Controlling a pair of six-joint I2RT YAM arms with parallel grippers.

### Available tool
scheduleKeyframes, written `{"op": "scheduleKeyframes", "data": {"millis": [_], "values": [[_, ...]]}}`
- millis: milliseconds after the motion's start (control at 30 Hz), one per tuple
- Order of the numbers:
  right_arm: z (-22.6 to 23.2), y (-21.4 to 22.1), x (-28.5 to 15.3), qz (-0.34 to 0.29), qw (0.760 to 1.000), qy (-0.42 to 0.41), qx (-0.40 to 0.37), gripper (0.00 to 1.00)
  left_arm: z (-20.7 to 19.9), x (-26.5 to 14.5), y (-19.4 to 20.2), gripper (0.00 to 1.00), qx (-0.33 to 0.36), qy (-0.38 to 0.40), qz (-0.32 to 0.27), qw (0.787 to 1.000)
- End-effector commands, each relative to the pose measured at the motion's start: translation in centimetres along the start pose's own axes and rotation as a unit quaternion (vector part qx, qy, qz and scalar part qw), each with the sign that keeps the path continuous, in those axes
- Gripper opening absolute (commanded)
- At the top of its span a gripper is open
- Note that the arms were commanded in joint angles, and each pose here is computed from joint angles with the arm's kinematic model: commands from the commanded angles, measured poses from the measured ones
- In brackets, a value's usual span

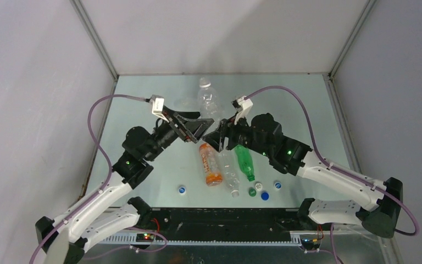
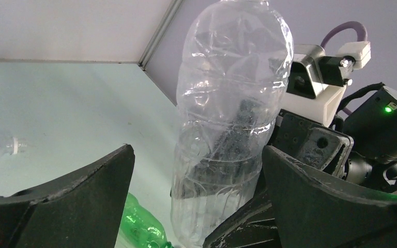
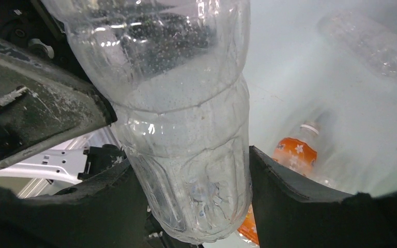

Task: Screw on the bottle caps

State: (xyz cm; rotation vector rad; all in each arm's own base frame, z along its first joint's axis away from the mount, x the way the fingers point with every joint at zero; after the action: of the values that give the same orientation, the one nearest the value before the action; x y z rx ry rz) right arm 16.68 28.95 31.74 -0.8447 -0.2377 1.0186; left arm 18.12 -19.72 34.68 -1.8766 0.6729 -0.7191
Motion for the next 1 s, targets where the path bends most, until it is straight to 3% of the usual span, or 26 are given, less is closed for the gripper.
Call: {"op": "scheduleKeyframes", "data": {"millis": [0,200,400,533,633,700,833,967], "values": [[2.8,-0.7,0.4,-0.016,0.997,-0.081,-0.005,0.43,-0.7,0.7,-0.8,0.98,0.012,0.026,-0.019,0.999],[3.4,-0.2,0.6,-0.006,0.995,-0.103,-0.016,0.43,-1.1,0.9,-0.8,1.0,0.006,0.042,-0.016,0.999],[3.6,0.3,0.5,0.005,0.992,-0.121,-0.023,0.46,-1.3,0.6,-0.9,0.91,0.011,0.054,-0.021,0.998],[3.6,0.8,0.5,0.02,0.991,-0.132,-0.024,0.48,-1.4,0.3,-0.9,0.79,0.014,0.062,-0.025,0.998],[3.4,1.0,0.5,0.026,0.991,-0.128,-0.024,0.52,-1.4,0.1,-0.7,0.63,0.025,0.063,-0.028,0.997],[3.3,1.1,0.3,0.025,0.992,-0.121,-0.026,0.57,-1.3,-0.1,-0.6,0.58,0.035,0.061,-0.026,0.997],[2.7,1.2,-0.2,0.028,0.994,-0.101,-0.029,0.83,-0.6,-0.6,-0.3,0.55,0.065,0.04,-0.015,0.997],[1.2,1.5,-1.2,0.041,0.998,-0.05,-0.028,0.96,0.8,-1.6,0.1,0.55,0.12,-0.008,0.012,0.993]]}}
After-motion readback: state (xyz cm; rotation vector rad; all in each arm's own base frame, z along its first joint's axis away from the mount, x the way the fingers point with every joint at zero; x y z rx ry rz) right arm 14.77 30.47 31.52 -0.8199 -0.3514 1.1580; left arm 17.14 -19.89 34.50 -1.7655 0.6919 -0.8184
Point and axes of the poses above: each gripper's point midway between its finger pads, its own x axis out along the fingers, its own z axis along the line the jaws close on, y = z × x, the point moved 7 cm from there along -x, back along the fingers, and after that the axes turned 15 degrees about x, right-handed, at the moved point
